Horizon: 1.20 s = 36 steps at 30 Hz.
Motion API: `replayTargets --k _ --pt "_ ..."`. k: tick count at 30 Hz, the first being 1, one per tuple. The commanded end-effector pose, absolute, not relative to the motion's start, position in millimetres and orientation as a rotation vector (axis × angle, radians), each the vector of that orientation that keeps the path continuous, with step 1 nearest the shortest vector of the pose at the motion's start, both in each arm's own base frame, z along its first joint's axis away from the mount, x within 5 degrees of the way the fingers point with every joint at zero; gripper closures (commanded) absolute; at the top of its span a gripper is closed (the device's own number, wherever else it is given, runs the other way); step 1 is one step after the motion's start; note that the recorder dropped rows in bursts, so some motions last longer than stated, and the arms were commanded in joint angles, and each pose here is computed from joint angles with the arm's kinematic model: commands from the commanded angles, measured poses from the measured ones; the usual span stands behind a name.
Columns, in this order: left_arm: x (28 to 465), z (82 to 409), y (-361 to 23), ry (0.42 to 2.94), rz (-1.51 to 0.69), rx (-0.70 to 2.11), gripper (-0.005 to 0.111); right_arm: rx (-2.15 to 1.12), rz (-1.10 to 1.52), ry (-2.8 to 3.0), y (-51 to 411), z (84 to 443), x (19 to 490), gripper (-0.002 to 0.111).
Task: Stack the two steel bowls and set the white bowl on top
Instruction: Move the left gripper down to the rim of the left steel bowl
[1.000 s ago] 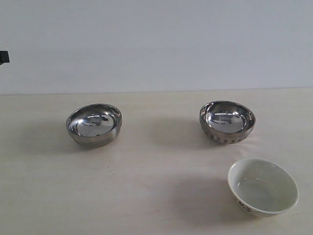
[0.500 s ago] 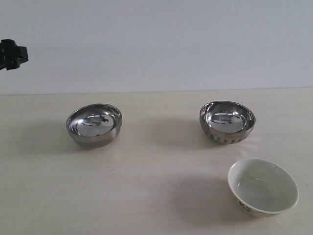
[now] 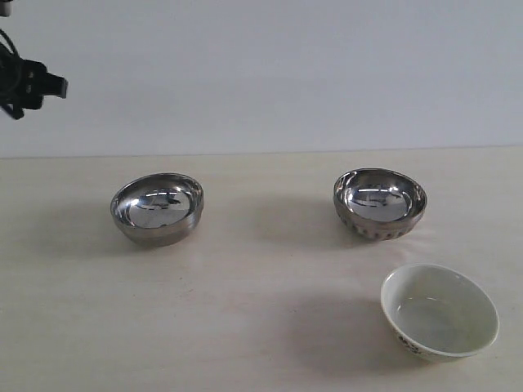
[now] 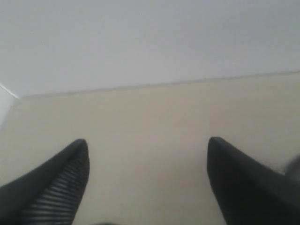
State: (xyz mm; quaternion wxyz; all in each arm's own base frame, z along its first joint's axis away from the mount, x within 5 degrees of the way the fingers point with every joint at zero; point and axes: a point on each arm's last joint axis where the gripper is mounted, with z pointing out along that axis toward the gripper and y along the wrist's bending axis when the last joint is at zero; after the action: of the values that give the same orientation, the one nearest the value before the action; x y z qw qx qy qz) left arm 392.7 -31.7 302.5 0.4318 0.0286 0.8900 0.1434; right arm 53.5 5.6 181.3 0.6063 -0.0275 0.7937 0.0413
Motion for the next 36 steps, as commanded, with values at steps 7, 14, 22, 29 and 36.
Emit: replayTargets --k 7,14,22,29,36 --pt "409 264 -79 2.466 -0.153 0.317 0.041 -0.072 0.088 1.823 5 182 53 0.108" --pt "421 215 -81 2.591 -0.149 0.329 0.041 -0.072 0.088 1.823 5 182 53 0.108" --pt "431 171 -83 2.665 -0.144 0.329 0.041 -0.072 0.088 1.823 5 182 53 0.108" --pt "438 152 -83 2.660 -0.142 0.314 0.041 -0.072 0.088 1.823 5 182 53 0.108" --pt "440 129 -84 2.691 -0.156 0.293 0.042 -0.072 0.088 1.823 5 182 53 0.108"
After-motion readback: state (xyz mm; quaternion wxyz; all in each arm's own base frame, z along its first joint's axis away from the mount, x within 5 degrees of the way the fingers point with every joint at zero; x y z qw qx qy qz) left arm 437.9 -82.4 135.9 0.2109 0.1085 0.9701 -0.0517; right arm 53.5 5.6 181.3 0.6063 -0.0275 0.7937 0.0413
